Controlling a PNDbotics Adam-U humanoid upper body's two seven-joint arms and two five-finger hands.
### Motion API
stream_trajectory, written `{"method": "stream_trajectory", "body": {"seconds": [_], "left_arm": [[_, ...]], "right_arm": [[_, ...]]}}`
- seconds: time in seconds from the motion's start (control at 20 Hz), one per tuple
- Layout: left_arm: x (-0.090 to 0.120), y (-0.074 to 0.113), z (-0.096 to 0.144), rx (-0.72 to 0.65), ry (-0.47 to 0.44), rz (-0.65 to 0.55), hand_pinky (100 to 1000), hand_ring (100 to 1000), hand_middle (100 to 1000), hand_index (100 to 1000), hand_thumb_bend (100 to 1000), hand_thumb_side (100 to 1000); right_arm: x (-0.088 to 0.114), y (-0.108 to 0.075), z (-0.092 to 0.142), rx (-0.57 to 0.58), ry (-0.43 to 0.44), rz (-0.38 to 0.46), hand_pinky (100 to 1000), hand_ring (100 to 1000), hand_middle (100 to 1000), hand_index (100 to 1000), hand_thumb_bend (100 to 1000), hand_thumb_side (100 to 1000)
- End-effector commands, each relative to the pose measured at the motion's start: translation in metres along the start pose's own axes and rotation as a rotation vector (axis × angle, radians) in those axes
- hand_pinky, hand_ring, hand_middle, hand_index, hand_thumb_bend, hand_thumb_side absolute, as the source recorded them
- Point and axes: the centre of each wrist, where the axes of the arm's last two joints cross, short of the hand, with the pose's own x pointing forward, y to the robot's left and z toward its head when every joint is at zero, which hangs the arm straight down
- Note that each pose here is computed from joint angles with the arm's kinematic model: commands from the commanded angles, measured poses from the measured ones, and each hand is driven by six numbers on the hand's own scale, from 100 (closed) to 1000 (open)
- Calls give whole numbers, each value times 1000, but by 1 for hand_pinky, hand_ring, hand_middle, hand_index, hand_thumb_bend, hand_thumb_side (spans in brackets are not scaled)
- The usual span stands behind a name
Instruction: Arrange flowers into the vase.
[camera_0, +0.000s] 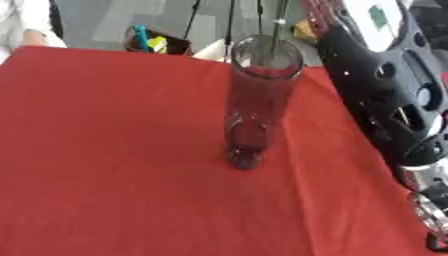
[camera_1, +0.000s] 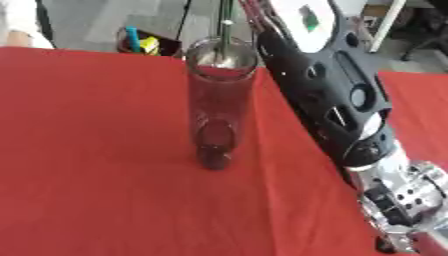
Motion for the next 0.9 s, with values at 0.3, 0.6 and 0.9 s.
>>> {"method": "stream_trajectory", "body": {"seconds": [0.3,0.6,0.9], "left_arm": [[6,1,-8,-20,-39,-9,725,859,853,959,100,973],[6,2,-8,-18,-39,-11,725,859,853,959,100,973],[6,2,-8,-17,-37,-11,725,859,853,959,100,973]], "right_arm": [[6,-3,-6,-17,-43,7,100,100,100,100,100,566],[0,-3,-4,-3,-35,26,100,100,100,100,100,568],[-6,-2,-1,15,-24,41,100,100,100,100,100,569]]}}
